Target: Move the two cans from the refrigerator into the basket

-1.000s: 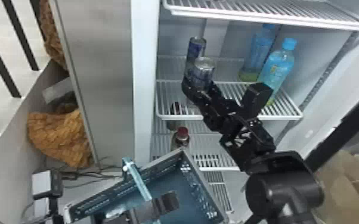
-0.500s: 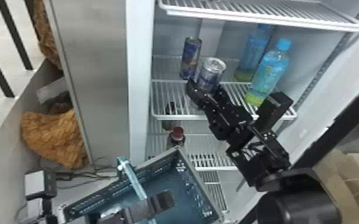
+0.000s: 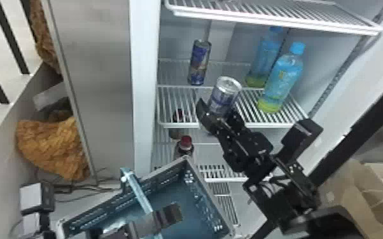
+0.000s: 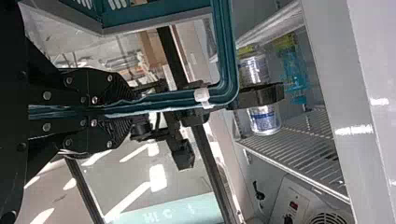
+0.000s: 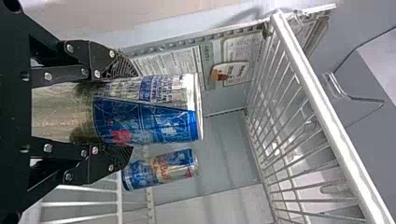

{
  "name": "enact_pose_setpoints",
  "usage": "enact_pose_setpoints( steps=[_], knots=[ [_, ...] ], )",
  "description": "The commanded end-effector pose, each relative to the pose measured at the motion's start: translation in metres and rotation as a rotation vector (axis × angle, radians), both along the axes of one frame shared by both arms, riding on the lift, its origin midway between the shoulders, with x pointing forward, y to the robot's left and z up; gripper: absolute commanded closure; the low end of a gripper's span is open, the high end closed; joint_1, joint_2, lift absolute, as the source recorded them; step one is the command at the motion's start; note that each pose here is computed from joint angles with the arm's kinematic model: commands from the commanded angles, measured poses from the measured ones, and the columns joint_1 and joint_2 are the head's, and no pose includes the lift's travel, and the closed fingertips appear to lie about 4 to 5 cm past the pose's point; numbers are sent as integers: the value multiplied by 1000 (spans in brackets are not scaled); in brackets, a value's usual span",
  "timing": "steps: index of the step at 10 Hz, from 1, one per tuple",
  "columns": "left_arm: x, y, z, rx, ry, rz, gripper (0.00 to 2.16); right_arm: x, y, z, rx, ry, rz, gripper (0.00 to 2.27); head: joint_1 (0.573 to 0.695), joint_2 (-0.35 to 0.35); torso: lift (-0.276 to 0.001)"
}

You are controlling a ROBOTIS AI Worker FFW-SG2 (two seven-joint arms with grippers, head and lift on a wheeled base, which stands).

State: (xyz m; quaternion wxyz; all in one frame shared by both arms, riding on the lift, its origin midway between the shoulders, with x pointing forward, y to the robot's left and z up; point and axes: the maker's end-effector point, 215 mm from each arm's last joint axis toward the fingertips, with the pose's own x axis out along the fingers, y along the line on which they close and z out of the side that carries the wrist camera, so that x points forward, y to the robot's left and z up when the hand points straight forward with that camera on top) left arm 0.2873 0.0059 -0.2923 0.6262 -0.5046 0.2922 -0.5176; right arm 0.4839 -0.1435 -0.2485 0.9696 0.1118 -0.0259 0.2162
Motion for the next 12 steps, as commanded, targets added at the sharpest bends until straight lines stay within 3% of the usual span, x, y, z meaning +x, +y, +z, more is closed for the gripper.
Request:
enact_pose_setpoints(
  steps=[1, 6, 12],
  knots=[
    [0, 0, 0, -1, 2, 1, 1202, -16, 2, -4, 5, 24, 16, 1165, 695, -202, -35],
    [0, 0, -1, -1, 2, 2, 1202, -53, 13, 7, -16, 44, 80, 1165, 695, -204, -35],
    [0, 0, -1, 4, 0, -2, 1202, -94, 36, -29, -32, 181, 190, 1165, 695, -185, -35]
  ],
)
